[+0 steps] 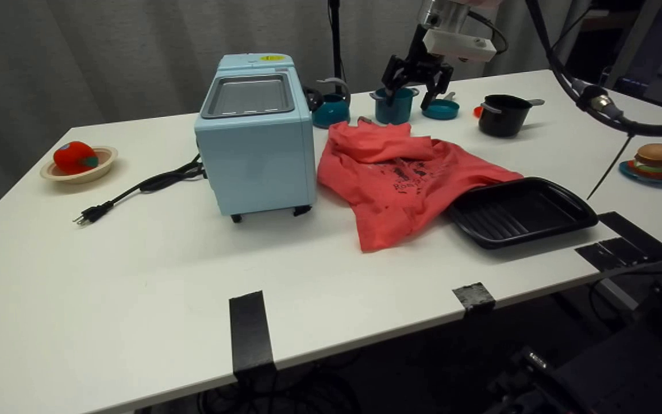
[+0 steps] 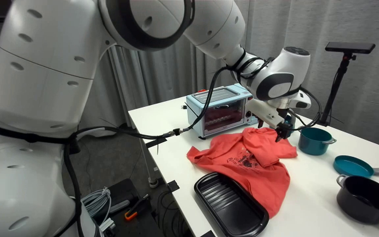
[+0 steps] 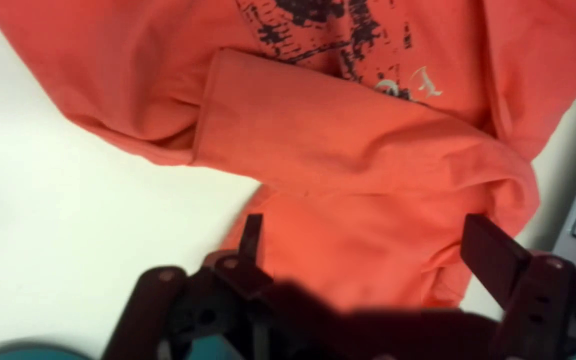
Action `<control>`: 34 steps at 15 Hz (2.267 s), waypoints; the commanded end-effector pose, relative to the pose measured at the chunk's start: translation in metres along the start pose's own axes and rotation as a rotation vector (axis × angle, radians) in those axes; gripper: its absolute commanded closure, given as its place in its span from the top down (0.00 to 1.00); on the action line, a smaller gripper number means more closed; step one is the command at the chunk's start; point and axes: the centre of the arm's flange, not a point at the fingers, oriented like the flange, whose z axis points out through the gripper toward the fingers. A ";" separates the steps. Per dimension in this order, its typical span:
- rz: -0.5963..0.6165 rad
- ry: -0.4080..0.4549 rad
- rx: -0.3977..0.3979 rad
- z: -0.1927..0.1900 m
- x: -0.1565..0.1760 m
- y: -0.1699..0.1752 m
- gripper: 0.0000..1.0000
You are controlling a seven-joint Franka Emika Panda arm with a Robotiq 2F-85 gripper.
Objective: Unfold the sweatshirt on the table
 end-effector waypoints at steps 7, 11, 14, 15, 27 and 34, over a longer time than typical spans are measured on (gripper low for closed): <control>0.189 -0.045 -0.108 0.051 0.037 0.049 1.00; 0.226 -0.153 -0.098 0.071 0.030 0.049 1.00; 0.237 -0.212 -0.091 0.076 0.026 0.046 1.00; 0.237 -0.226 -0.087 0.077 0.026 0.045 1.00; 0.184 -0.254 -0.054 0.094 0.028 0.013 0.44; 0.176 -0.250 -0.047 0.091 0.032 0.009 0.00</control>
